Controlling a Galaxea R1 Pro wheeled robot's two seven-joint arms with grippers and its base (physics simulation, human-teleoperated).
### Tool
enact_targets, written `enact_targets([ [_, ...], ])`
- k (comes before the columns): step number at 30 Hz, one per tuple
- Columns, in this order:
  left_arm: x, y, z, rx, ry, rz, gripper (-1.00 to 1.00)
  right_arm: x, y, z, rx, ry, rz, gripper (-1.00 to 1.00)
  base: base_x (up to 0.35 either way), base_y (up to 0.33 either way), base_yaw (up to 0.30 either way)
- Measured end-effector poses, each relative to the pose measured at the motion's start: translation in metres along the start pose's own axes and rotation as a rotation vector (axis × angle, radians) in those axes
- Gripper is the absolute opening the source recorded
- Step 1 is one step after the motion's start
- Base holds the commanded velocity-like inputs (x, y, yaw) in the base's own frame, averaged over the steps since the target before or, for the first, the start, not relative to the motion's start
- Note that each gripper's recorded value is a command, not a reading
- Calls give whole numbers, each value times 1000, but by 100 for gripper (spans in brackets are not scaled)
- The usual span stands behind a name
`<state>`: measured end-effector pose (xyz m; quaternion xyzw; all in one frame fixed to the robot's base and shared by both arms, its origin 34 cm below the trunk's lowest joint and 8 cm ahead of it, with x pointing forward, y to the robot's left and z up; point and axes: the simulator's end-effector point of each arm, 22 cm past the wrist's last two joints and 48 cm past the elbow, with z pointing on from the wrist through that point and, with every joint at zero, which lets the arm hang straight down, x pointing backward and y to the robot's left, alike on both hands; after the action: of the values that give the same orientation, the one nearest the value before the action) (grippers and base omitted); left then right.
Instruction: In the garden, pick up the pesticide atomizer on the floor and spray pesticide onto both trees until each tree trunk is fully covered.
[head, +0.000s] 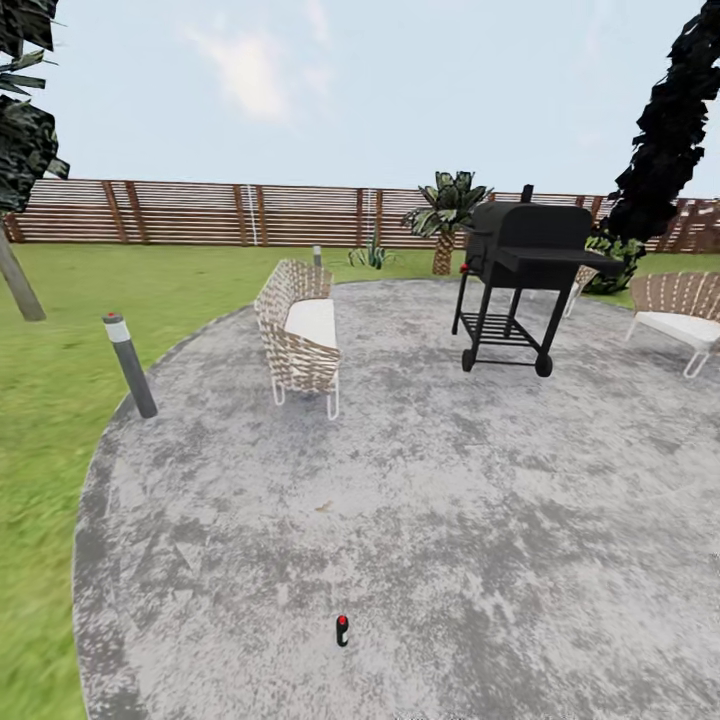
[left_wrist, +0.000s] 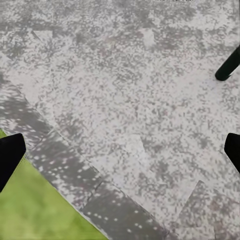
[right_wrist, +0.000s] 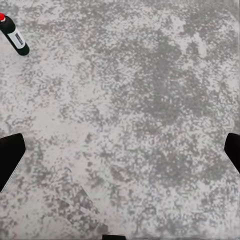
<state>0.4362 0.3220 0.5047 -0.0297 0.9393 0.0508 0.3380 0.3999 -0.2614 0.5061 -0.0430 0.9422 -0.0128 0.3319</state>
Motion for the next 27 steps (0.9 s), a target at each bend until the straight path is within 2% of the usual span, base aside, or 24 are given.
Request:
enact_targets([
  [11,0,0,0,0,0,0,100,0,0,0,0,0,0,100,96,261,-273],
  [27,0,0,0,0,-1,2,100,0,0,0,0,0,0,100,18,17,-273],
])
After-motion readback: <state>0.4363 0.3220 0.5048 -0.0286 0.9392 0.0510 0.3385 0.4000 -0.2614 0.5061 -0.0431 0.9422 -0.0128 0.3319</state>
